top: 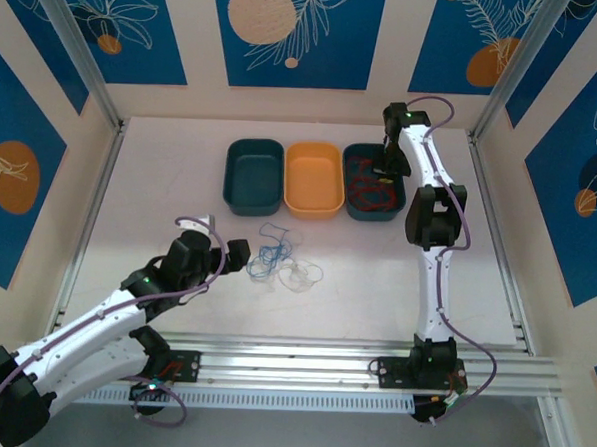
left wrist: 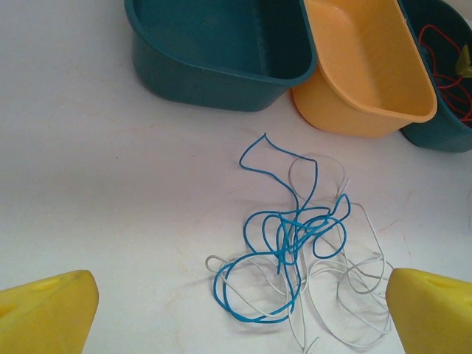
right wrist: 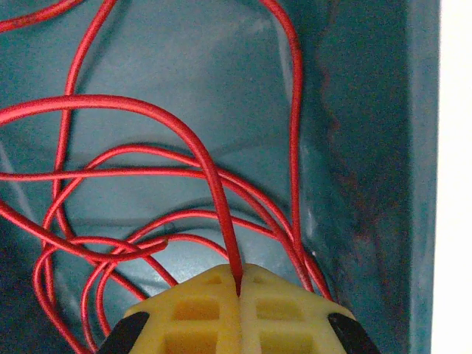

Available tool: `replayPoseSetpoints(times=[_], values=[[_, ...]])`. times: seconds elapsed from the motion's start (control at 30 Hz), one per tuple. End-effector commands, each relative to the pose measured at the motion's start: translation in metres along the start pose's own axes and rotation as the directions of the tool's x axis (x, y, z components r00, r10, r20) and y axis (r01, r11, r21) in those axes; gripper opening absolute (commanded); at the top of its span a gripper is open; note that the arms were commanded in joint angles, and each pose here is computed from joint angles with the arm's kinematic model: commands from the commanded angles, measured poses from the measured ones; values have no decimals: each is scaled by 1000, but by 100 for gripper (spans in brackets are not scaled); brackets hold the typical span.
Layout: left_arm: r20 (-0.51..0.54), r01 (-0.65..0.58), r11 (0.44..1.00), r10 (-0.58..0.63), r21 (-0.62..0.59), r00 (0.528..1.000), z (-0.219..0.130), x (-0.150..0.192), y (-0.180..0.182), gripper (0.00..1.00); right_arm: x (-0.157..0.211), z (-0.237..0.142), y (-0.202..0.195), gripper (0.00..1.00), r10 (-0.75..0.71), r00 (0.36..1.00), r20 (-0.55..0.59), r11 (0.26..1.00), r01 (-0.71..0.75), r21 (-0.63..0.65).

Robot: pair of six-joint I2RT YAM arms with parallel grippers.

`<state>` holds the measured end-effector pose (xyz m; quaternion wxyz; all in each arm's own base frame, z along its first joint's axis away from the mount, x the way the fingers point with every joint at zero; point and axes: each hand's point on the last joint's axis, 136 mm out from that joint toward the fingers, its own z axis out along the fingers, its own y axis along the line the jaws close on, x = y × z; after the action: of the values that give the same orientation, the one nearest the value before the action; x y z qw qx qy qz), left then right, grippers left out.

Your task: Untangle the cables

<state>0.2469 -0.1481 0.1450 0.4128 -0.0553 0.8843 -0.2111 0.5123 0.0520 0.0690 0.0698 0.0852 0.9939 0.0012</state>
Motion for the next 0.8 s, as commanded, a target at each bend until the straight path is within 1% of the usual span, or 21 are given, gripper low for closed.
replayPoseSetpoints(times=[0.0,0.1,0.27,0.47,0.53,0.6,0.77], values=[[-11,12,1000,-12,0,1000,1,4,3,100,4,12,-3,0,8,1000,-19,999,-7,39],[-17,17,1000,-17,9,1000,1,5,2,100,6,11,0,1,-2,1000,-19,999,3,47],[-25,20,1000,-20,7,1000,0,9,4,100,4,-6,9,14,-32,999,27,998,30,62],[-8,16,1000,-16,9,1000,-3,4,3,100,-1,-45,10,33,-35,993,109,997,27,76],[-5,13,1000,-13,11,1000,-4,3,3,100,0,-58,9,36,-37,990,136,996,25,85],[-4,14,1000,-14,10,1000,-4,3,4,100,0,-75,9,43,-38,984,174,996,24,82],[-1,14,1000,-14,13,1000,-3,3,2,100,7,-111,9,50,-35,968,250,998,20,64]])
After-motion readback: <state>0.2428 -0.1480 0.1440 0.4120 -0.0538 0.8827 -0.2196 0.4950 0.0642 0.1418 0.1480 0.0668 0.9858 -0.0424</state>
